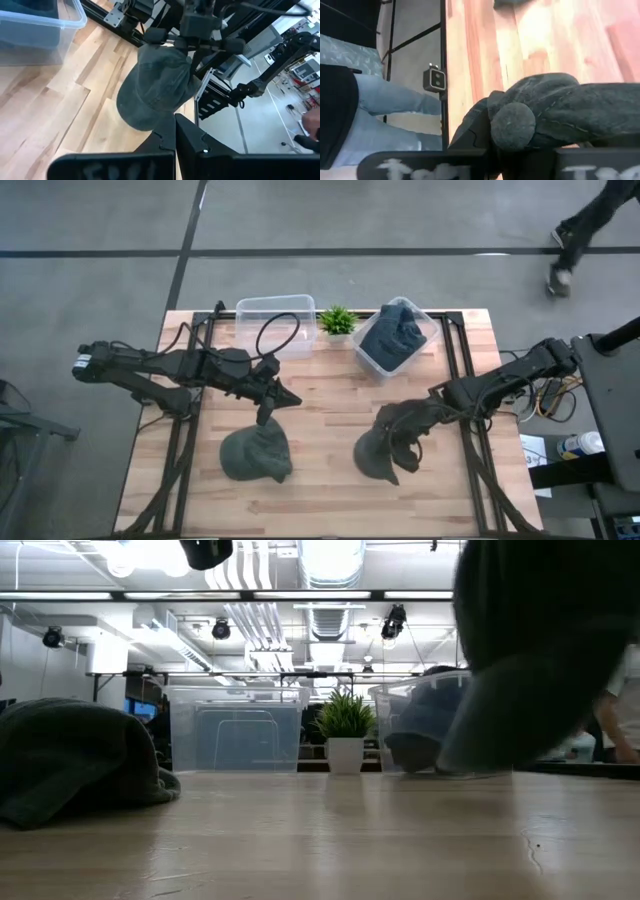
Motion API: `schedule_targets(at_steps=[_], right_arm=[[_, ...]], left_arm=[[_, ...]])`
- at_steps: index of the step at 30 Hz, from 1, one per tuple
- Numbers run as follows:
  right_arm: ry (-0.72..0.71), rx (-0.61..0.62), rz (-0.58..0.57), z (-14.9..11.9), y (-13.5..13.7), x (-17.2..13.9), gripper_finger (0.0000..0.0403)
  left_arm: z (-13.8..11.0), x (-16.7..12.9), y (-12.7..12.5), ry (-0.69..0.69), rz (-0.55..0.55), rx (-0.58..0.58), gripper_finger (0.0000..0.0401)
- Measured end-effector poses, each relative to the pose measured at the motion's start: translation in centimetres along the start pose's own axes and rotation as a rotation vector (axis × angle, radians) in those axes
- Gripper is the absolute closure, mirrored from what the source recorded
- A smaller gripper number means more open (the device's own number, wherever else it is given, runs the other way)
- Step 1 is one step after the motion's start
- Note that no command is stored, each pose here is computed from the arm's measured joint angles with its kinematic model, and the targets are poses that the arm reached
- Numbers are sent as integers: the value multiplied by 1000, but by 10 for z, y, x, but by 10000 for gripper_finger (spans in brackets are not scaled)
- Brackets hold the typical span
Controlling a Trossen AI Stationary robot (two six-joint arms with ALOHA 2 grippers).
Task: Pick and place caps into container
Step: Put the right black cap into the left transparent container
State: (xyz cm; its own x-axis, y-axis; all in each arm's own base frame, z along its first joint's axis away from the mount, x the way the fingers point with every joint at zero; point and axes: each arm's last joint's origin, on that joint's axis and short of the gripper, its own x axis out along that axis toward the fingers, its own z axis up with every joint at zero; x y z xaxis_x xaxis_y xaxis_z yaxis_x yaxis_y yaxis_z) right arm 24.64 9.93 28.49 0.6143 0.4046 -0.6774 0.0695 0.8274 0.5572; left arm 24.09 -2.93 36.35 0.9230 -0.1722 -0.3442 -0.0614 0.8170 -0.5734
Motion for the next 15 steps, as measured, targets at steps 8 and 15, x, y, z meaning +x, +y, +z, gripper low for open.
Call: schedule_targets(at_steps=[8, 15], right_arm=[[66, -70, -65, 25, 11, -9, 395], [114, -108, -69, 42, 24, -6, 395]], left_arm=[[0, 0, 1, -10, 16, 28, 401], [0, 0, 1, -7, 18, 95, 380]])
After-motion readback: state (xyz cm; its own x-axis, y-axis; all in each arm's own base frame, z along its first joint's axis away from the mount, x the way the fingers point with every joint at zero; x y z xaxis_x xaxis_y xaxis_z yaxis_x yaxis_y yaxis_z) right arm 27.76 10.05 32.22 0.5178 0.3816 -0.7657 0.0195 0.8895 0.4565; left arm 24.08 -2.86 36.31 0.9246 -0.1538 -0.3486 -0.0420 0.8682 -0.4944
